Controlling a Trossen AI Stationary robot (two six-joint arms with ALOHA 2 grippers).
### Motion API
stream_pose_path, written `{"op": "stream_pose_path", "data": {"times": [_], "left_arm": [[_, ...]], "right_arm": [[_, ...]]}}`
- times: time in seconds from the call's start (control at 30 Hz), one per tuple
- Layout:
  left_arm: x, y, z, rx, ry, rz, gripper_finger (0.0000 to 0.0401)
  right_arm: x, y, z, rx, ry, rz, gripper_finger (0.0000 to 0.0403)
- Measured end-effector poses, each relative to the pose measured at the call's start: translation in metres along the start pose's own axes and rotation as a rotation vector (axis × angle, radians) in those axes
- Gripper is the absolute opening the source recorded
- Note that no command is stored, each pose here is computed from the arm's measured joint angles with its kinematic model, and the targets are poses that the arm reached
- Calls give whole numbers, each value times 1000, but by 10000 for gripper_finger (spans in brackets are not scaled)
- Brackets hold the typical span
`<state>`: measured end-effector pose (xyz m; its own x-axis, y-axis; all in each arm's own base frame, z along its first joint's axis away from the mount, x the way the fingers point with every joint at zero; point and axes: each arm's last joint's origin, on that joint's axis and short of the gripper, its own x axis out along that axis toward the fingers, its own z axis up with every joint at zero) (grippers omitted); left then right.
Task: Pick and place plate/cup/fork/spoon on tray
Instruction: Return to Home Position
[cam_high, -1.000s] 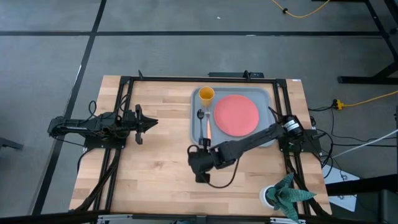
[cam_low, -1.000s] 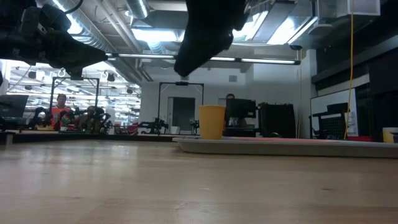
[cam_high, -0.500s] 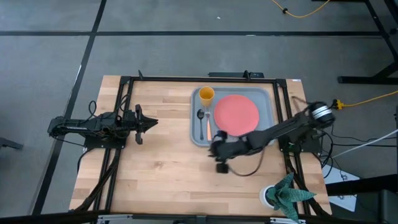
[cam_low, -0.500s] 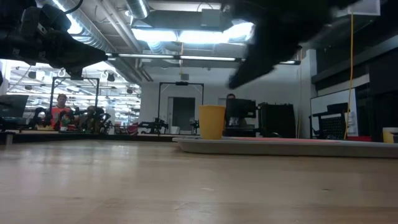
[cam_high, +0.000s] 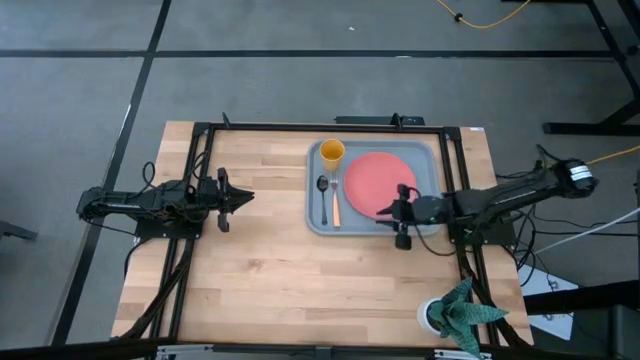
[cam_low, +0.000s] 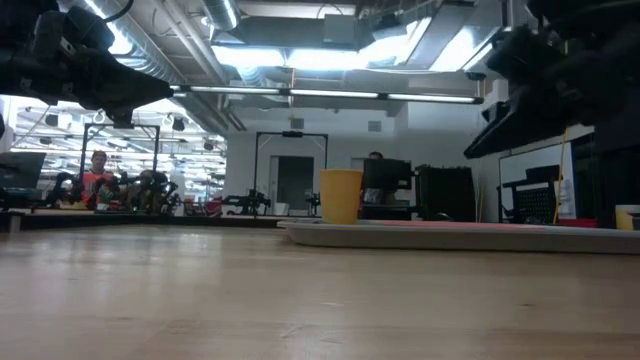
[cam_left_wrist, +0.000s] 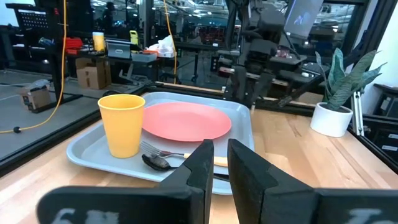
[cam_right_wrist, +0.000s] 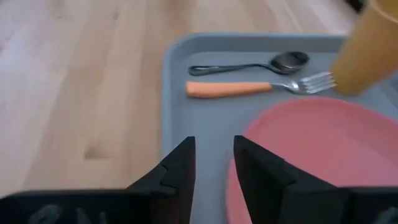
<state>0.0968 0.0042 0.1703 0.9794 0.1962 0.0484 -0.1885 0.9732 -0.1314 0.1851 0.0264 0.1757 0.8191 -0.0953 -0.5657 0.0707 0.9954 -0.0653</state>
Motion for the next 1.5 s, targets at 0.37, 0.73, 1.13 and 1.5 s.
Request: {"op": "stream_pose_path", "data": {"times": [0.37,0.73,1.13,1.5], "left_arm": [[0,0,0,0,0,1,41],[0,0,0,0,0,1,41],[0,0,0,0,0,2,41],[0,0,0,0,-1,3,41]], "right_arm": [[-19,-17,-44,310,-164,135,114],[-27,-16,-52,200,-426,179,114],[-46,-23,-35,127,-673,136,114],[-56,-25,-32,162,-751,150,114]]}}
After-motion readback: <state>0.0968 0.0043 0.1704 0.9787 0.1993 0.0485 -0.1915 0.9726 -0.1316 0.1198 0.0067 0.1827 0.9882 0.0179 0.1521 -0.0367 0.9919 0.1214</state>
